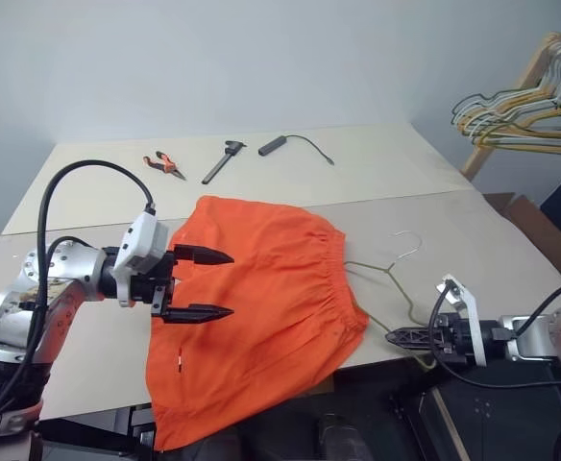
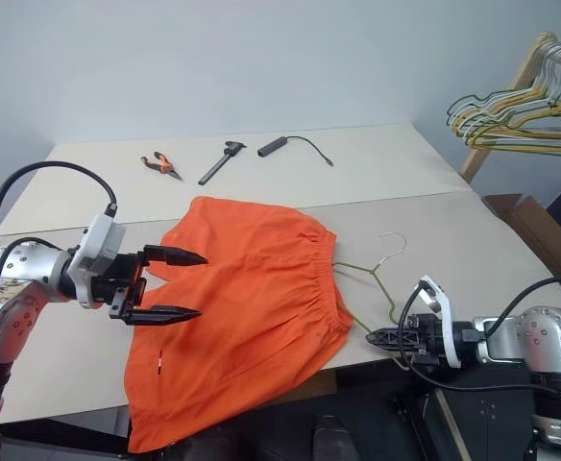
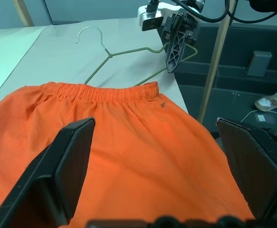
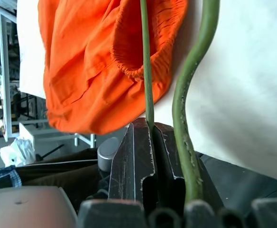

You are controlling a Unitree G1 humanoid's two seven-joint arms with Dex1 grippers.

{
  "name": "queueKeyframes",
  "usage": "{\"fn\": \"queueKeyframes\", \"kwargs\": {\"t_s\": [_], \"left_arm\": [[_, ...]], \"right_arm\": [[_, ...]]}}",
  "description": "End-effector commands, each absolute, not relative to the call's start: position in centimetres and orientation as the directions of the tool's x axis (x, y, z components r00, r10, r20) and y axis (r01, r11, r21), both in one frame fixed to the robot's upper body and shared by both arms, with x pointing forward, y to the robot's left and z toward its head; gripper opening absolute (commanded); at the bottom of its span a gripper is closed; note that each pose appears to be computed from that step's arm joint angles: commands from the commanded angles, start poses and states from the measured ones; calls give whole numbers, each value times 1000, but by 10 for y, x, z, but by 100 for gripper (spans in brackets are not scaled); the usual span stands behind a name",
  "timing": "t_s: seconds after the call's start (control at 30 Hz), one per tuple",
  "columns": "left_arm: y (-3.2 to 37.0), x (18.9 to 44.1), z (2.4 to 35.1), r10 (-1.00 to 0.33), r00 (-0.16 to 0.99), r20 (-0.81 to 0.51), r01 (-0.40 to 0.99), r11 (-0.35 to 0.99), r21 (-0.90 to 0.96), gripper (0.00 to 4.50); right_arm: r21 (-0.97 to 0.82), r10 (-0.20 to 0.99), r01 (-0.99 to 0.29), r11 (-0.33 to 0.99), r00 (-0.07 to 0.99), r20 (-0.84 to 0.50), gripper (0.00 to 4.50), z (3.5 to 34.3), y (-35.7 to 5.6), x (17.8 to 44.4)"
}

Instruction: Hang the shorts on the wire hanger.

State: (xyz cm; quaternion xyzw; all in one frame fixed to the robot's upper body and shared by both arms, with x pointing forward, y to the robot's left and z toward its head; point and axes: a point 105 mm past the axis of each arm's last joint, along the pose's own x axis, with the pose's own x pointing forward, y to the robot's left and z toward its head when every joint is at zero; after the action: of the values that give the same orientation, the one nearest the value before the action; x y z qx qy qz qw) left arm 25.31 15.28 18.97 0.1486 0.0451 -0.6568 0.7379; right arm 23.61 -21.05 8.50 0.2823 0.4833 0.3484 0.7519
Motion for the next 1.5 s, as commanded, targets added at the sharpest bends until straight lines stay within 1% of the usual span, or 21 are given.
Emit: {"fn": "queueKeyframes", "kwargs": {"t_s": [0.03, 0.17, 0.3, 0.43, 0.5, 0.63, 0.73, 0.87, 0.97, 1.13, 1.2, 1.3, 1.5], "left_arm": [[153, 251, 197, -956, 133, -263, 975, 78, 208, 445], [153, 250, 197, -956, 135, -261, 975, 81, 209, 445], [154, 250, 196, -955, 138, -263, 975, 84, 207, 445], [153, 249, 195, -955, 136, -265, 975, 82, 205, 445], [154, 249, 196, -954, 137, -266, 975, 83, 205, 445], [156, 249, 197, -952, 146, -270, 974, 90, 210, 445], [155, 248, 196, -953, 141, -270, 975, 86, 205, 445], [153, 247, 195, -954, 135, -267, 976, 82, 201, 445], [152, 248, 195, -955, 131, -267, 977, 78, 199, 445], [152, 248, 195, -955, 126, -268, 977, 73, 198, 445], [151, 248, 196, -955, 124, -268, 978, 71, 198, 445], [150, 248, 195, -956, 118, -269, 978, 66, 197, 445], [147, 249, 195, -958, 106, -268, 979, 53, 196, 445]], "right_arm": [[752, 798, -275, 599, 280, -534, 0, 92, -219, 229], [732, 755, -229, 642, 355, -551, 0, 94, -241, 235], [715, 741, -245, 654, 397, -542, 0, 103, -250, 241], [710, 753, -286, 643, 403, -520, 0, 112, -246, 244], [733, 789, -318, 602, 377, -485, 0, 121, -243, 234], [716, 801, -360, 599, 284, -527, 0, 120, -240, 206], [726, 829, -401, 559, 246, -503, 0, 128, -235, 195], [673, 760, -356, 648, 247, -601, 0, 111, -248, 188], [655, 729, -319, 685, 313, -609, 0, 112, -265, 191], [614, 676, -287, 736, 366, -640, 0, 119, -287, 191], [604, 666, -286, 744, 396, -632, 0, 123, -294, 194], [599, 667, -301, 742, 426, -612, 0, 127, -294, 204], [590, 649, -286, 755, 453, -611, 0, 112, -287, 230]]}}
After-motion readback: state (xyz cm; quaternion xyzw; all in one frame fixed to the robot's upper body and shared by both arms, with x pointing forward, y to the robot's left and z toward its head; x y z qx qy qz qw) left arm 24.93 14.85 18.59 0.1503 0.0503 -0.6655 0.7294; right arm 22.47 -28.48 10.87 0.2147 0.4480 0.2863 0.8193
